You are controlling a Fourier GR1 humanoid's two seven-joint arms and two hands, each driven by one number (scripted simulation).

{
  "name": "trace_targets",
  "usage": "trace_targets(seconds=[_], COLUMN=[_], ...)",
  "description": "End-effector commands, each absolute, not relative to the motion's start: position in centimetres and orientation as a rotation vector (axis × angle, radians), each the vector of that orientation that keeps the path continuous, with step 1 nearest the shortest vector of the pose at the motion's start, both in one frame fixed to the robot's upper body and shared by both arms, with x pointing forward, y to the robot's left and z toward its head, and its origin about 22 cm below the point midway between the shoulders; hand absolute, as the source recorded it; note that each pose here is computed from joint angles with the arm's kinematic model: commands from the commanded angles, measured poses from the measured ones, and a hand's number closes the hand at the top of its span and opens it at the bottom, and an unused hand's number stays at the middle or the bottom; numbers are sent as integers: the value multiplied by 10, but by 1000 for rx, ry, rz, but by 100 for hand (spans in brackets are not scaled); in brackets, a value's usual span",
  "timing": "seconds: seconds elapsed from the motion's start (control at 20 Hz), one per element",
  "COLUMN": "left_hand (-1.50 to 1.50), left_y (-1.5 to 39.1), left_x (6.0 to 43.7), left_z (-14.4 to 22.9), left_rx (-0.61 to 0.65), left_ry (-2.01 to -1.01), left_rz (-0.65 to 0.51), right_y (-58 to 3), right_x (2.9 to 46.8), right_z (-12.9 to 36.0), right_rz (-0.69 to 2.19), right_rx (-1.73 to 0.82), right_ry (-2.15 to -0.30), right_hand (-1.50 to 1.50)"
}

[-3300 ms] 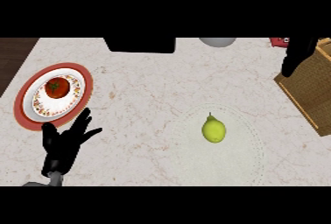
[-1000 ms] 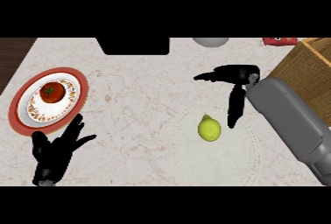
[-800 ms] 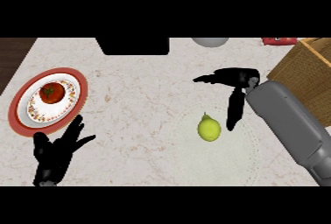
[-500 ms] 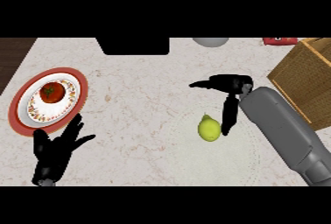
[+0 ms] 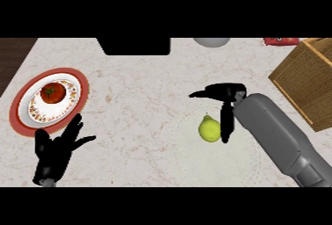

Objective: Pick the pear from the placemat and place it in the basket

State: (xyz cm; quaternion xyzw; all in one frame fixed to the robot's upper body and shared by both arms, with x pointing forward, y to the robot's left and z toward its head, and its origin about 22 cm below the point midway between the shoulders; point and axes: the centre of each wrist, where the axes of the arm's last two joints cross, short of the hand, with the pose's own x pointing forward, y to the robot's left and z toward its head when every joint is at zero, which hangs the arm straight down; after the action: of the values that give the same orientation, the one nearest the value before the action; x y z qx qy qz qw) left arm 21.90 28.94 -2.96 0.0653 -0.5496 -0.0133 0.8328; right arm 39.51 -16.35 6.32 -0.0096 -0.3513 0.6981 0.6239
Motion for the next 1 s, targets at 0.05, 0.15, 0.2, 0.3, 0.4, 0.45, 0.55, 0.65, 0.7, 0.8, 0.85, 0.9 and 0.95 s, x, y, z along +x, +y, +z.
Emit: trace_targets(seconds=[0.05,0.15,0.2,0.3,0.4,0.45,0.55,0.65,0.7,0.8,0.85,0.9,0.95], left_hand=[0,0,0,0,0,0,0,0,0,0,0,0,0], left_y=[289,299,303,297,297,301,292,291,299,295,298,294,302], left_x=[202,208,198,196,197,207,188,204,199,196,201,197,204], left_z=[-56,-46,-52,-53,-52,-52,-62,-50,-45,-49,-55,-57,-34], left_rx=[154,164,169,156,146,137,129,156,141,149,153,147,155], left_ry=[-1017,-1010,-1013,-1022,-1020,-1018,-1004,-1024,-1015,-1019,-1008,-1020,-1029], left_rz=[-41,-17,-37,-26,-31,-33,-42,-35,-30,-35,-51,-36,-44], right_y=[-158,-165,-163,-164,-159,-166,-146,-152,-149,-176,-160,-171,-146], right_x=[382,384,396,384,386,387,381,376,382,383,371,379,367], right_z=[32,45,61,37,32,39,39,32,34,36,20,34,20], right_rz=[1610,1606,1597,1594,1595,1603,1600,1627,1634,1681,1703,1716,1723], right_rx=[-27,-24,-24,-25,-25,-19,-19,3,-33,-47,-62,-69,-93], right_ry=[-806,-814,-826,-823,-821,-820,-826,-817,-849,-887,-910,-918,-945], right_hand=[-150,-150,-150,-150,-150,-150,-150,150,150,150,150,150,150])
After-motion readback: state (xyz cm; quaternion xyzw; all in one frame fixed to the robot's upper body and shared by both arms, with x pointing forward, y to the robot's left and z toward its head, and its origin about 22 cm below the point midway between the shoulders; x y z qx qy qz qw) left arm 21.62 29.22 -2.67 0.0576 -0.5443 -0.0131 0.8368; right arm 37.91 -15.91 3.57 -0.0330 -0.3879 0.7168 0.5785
